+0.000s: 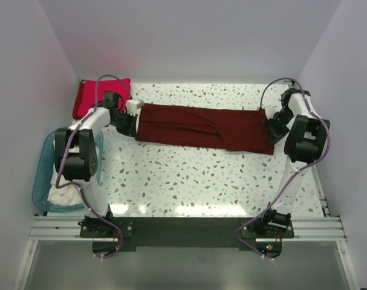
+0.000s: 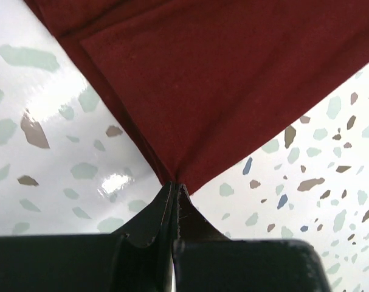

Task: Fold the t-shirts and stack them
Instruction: Fold the tshirt

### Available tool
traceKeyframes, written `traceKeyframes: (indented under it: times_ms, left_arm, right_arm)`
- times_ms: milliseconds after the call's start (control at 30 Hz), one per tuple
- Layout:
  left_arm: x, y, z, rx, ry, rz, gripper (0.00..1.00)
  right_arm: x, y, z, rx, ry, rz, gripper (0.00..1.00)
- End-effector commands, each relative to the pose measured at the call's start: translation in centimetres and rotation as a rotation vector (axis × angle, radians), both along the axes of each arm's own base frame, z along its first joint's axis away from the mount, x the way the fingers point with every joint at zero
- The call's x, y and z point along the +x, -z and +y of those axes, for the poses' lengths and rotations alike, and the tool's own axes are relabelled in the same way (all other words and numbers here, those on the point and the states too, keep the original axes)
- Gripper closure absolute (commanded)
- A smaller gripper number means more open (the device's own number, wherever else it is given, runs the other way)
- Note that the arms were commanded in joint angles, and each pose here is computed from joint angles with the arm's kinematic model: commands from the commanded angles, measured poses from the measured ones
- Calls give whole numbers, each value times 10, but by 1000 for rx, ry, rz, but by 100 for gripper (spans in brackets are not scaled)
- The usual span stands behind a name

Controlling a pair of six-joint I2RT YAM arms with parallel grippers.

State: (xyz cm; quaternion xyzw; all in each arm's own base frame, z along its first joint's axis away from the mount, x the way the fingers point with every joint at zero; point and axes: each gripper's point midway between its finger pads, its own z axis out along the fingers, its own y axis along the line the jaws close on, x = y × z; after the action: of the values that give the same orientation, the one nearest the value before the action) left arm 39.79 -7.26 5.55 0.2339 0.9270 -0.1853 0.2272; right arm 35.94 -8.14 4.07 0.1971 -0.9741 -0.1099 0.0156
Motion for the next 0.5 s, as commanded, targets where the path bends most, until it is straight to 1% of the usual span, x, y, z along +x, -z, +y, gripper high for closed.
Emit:
traceKeyframes:
  times_ms: [0,167,333,367,400,433,467]
  left_arm:
    - [-8,-15,14,34,-4,-41,100]
    - [-19,11,14,36,-11,22,100]
    - [-14,30,12,20,-34,57,100]
    - [-12,31,12,19,-36,54,100]
    - [-11,31,12,17,-37,53,97]
    - [-10,29,11,10,-36,49,90]
    - [-9,26,10,8,-32,43,85]
  right_arm:
    - [-5,-12,-15,-70,-32,-37,100]
    - [-8,8,-14,-73,-14,-15,100]
    - [1,11,-9,-54,21,-35,100]
    - [3,9,-10,-55,23,-44,96]
    - [3,7,-9,-51,24,-45,92]
    - [3,1,-8,-45,18,-48,83]
    - [3,-3,-8,-42,15,-50,77]
